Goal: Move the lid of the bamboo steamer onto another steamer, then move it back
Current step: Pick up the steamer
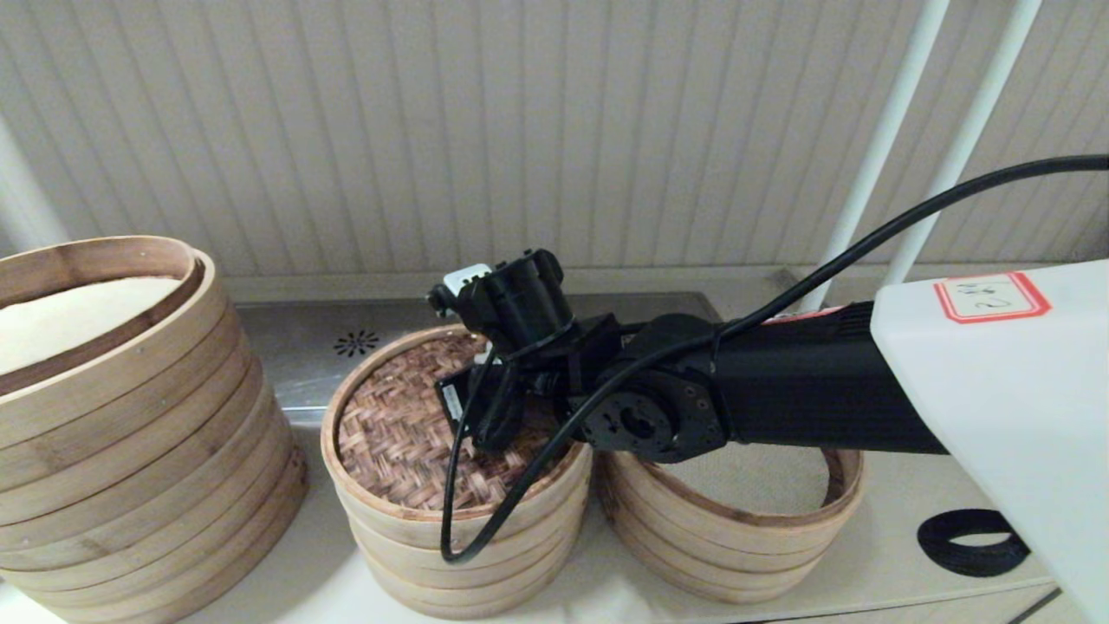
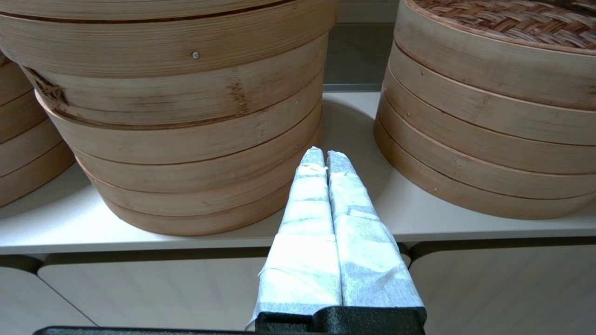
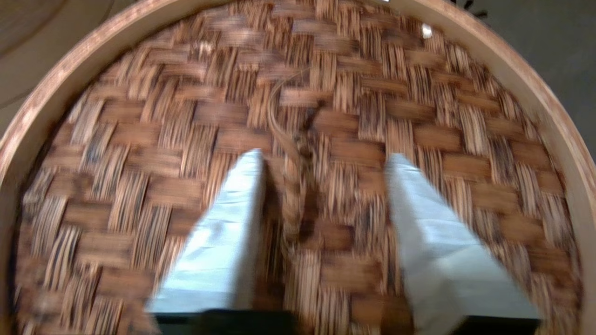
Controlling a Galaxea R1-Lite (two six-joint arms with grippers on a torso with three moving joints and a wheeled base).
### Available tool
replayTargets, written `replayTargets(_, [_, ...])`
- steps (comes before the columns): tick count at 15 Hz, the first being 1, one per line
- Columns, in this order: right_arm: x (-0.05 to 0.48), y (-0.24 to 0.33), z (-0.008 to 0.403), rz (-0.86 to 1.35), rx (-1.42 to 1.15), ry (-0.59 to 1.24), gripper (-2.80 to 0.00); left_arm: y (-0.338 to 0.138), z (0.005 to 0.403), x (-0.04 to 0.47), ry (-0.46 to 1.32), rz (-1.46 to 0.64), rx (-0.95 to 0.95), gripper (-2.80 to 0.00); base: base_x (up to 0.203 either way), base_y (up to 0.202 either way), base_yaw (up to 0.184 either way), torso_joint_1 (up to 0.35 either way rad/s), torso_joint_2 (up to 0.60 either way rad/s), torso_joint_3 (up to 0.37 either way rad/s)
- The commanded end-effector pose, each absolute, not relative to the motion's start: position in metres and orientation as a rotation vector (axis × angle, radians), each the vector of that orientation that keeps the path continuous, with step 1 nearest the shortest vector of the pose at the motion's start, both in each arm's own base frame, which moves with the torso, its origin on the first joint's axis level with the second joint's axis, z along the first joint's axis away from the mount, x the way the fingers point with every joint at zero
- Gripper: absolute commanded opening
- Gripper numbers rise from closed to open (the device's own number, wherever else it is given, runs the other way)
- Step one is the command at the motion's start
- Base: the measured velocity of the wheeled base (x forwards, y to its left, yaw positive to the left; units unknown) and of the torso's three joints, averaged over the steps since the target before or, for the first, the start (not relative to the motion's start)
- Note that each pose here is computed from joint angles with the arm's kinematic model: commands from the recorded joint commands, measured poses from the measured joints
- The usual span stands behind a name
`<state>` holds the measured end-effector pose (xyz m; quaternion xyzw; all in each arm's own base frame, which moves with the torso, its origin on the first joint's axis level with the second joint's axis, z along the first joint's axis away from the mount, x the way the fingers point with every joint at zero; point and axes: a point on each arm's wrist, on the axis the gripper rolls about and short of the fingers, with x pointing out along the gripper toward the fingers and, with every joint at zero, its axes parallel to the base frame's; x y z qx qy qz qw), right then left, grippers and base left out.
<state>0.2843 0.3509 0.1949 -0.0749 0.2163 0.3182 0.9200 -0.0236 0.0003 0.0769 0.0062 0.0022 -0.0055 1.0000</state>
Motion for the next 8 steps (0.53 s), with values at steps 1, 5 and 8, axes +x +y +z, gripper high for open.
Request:
replayTargets(1, [0.2827,0.3546,0.192,0.66,-0.158,0.45,-2.8,0.0003,0.0769,-0.0235,0.006,-0.011,0.012,-2.8,0.0,0.0,0.0,0.0,0.0,0.0])
replayTargets(5, [0.2842,0.3543,0.1936,0.656,-0.154,0.444,-2.8,0.0003,0.0769,-0.0235,0.006,-0.011,0.012,-2.8,0.0,0.0,0.0,0.0,0.0,0.0])
replayTargets(8, [0.2829,0.3526,0.1983,0.657,-0.147,0.436,-2.8,0.0003,0.0769,-0.0235,0.006,-0.011,0.012,-2.8,0.0,0.0,0.0,0.0,0.0,0.0])
